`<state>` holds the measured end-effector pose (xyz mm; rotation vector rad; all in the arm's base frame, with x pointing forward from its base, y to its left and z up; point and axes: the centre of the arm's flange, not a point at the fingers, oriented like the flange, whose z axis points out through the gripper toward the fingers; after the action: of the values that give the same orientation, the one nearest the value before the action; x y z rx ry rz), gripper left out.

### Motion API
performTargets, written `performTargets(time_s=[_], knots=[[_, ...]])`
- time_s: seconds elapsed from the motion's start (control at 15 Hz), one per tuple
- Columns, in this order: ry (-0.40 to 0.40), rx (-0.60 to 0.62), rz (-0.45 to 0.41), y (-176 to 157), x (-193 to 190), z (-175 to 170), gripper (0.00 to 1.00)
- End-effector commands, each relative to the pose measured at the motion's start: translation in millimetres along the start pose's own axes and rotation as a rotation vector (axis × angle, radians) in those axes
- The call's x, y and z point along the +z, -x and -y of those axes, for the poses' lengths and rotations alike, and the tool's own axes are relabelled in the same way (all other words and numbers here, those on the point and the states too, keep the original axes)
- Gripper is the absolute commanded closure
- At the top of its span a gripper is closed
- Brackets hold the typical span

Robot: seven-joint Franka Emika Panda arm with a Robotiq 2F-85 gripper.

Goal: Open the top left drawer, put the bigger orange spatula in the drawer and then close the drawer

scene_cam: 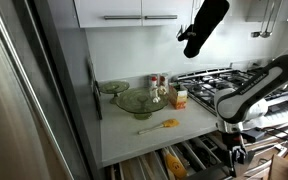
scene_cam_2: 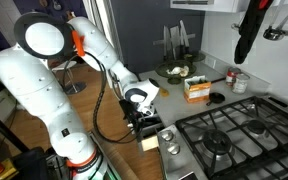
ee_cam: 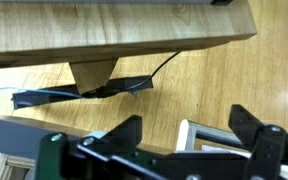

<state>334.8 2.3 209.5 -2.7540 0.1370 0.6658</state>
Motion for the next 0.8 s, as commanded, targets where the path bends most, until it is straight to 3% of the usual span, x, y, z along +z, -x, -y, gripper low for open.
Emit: performTargets(time_s=[0.0,0.4,0.73], knots=[[0.094,0.02,-0.176,38,4,2,0.0],[0.16,0.001,-0.479,60,-58,20,0.0],[0.128,0.001,-0.608,76,-96,37,0.0]])
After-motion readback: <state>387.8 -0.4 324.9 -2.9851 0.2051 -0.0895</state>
